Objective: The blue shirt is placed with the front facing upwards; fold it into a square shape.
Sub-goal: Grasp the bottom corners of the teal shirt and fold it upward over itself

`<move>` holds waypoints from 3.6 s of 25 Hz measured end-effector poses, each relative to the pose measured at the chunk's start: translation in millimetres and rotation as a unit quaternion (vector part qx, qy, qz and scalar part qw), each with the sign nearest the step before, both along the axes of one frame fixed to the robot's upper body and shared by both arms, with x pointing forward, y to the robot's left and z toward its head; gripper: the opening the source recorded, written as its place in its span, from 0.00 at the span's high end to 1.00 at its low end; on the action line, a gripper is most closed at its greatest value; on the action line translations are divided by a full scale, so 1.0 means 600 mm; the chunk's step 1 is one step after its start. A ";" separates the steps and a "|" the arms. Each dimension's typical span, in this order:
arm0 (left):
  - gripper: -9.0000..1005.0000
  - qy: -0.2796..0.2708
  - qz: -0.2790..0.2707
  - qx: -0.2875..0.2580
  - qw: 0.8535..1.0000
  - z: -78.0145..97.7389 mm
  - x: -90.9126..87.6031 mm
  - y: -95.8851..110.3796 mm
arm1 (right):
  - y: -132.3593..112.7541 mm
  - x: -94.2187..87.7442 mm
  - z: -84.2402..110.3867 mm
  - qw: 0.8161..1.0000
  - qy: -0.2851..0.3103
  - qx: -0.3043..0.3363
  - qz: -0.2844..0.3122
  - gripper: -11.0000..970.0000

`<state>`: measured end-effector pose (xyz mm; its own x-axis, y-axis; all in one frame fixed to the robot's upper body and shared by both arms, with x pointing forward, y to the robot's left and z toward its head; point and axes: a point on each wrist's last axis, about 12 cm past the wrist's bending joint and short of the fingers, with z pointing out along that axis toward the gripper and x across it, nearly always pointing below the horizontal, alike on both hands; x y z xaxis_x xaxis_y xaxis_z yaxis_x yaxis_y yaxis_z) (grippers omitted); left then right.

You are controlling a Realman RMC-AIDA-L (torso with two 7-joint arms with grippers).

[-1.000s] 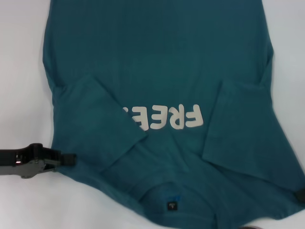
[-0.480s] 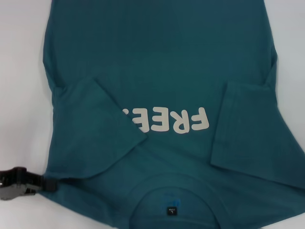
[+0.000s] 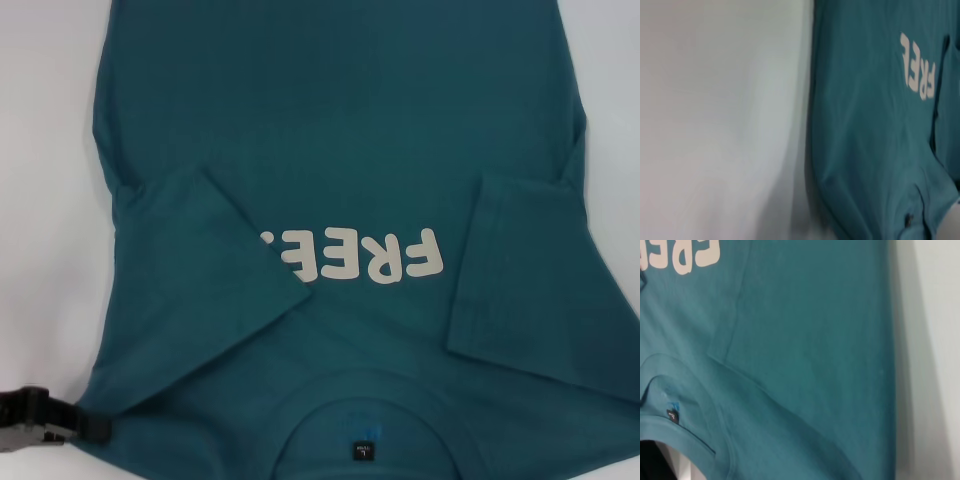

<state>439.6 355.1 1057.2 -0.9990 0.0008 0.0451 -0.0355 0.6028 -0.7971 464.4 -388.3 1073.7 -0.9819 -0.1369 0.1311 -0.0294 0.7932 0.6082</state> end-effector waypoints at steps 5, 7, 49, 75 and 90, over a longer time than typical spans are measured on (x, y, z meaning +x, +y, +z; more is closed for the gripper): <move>0.95 0.006 -0.009 -0.006 1.000 -0.002 -0.012 0.001 | 0.004 0.003 0.001 1.000 -0.001 0.002 0.004 0.96; 0.95 0.007 -0.006 -0.006 1.000 -0.003 -0.016 0.004 | 0.005 0.005 0.002 1.000 -0.001 0.002 0.005 0.96; 0.95 -0.149 0.054 0.083 0.984 0.152 0.278 -0.072 | 0.059 0.244 0.167 0.961 -0.252 0.041 -0.106 0.96; 0.95 -0.268 0.116 0.165 0.942 0.189 0.389 -0.149 | 0.136 0.342 0.153 0.913 -0.383 -0.084 -0.114 0.96; 0.95 -0.304 0.128 0.188 0.925 0.196 0.414 -0.167 | 0.172 0.372 0.156 0.885 -0.438 -0.127 -0.098 0.96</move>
